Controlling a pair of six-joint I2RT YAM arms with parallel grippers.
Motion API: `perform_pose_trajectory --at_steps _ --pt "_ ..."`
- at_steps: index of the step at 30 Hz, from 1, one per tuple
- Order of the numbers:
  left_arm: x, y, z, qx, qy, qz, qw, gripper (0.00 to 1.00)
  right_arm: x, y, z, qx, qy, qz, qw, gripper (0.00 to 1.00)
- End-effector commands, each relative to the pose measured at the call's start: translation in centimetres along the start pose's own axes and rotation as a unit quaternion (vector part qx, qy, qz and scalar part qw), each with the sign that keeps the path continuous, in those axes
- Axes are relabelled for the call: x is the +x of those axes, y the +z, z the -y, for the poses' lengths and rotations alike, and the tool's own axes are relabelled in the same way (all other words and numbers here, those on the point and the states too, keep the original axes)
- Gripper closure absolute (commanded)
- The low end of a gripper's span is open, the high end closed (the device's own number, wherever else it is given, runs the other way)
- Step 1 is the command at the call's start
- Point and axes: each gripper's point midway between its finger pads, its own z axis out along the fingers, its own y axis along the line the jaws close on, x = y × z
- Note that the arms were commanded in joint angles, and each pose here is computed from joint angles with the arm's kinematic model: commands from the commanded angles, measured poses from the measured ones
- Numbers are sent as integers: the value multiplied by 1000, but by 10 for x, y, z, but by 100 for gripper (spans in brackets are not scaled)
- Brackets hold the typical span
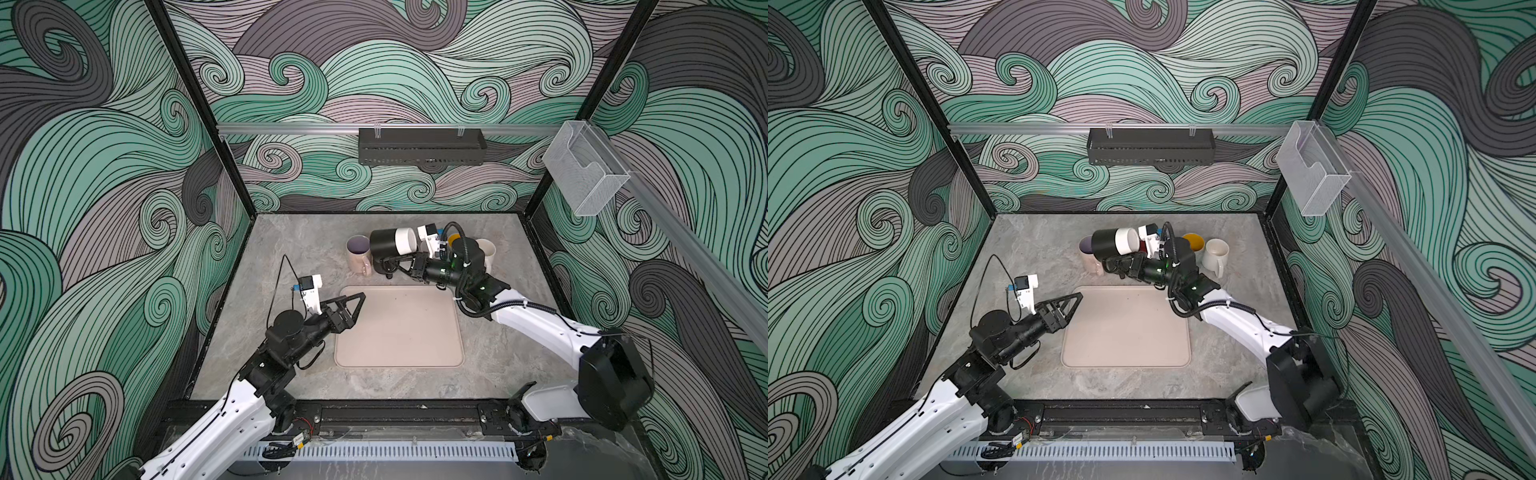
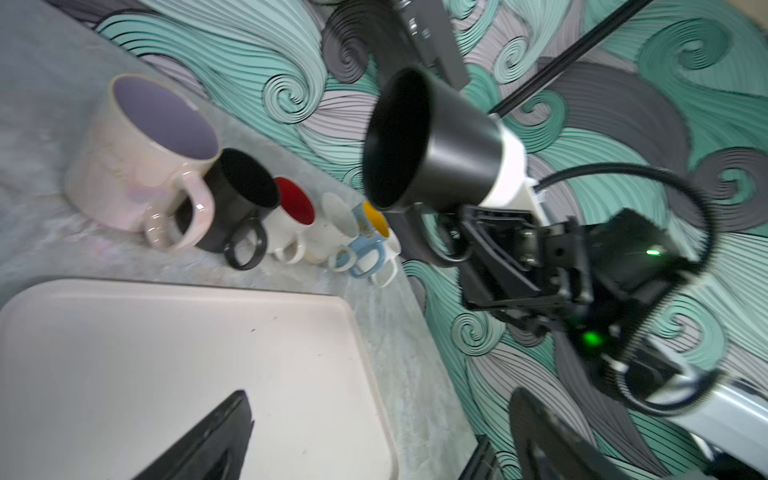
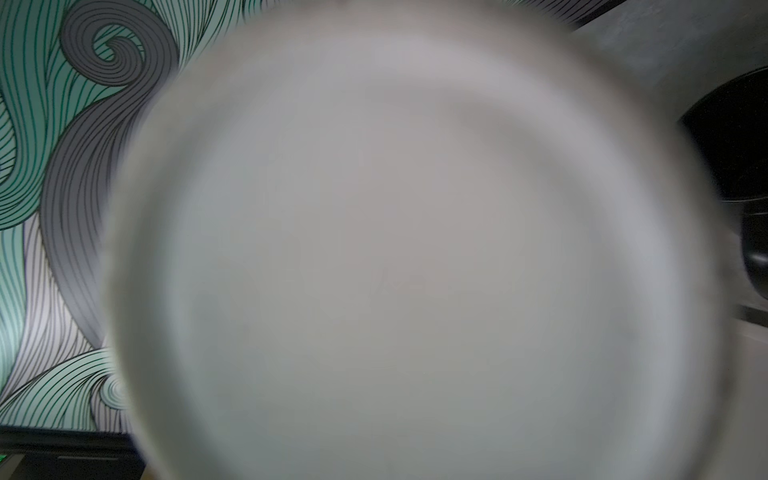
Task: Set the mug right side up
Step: 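Lift and tilt the black mug with the right gripper toward the left gripper, then grasp the black mug with the left gripper from the right gripper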
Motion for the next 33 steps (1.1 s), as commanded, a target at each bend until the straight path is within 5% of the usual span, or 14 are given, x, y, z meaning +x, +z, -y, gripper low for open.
perform_pose_trajectory --at_steps 1,9,33 --pt "-25 -12 42 117 -32 45 992 7 -10 -11 -79 -161 -50 -4 986 100" --pt "-41 -11 34 182 -122 72 973 22 7 -9 -70 -204 -4 -19 979 100" --pt "-40 3 40 189 -132 38 972 37 46 17 -79 -227 -10 -67 971 100"
